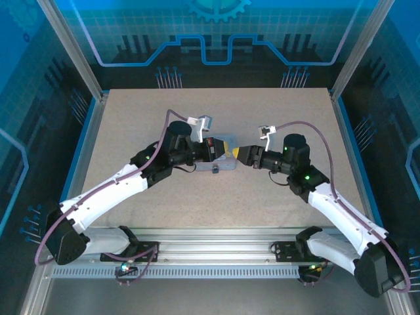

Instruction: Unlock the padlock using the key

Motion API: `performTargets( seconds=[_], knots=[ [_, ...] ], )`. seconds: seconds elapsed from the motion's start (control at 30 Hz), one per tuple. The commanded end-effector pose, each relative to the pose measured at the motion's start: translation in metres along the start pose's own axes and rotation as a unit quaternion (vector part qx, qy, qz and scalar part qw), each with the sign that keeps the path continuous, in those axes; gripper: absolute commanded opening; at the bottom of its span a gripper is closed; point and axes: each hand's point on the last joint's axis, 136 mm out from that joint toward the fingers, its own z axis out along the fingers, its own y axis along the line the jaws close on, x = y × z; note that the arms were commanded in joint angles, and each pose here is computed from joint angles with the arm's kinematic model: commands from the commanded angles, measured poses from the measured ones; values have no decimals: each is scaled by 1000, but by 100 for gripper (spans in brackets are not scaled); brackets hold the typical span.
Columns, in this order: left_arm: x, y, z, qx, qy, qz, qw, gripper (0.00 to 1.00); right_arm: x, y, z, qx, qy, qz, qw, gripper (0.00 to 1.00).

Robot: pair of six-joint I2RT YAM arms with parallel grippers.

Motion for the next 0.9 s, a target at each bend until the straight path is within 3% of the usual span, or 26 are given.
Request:
performTargets(
  seconds=[0.0, 0.87],
  knots=[
    [-9, -14, -6, 22, -26, 21, 999, 0, -10, 23, -2, -61, -13, 11, 998, 50],
    [-15, -30, -16, 64, -49, -7, 997, 0, -2, 48, 5, -117, 3, 2, 993, 38]
  ],
)
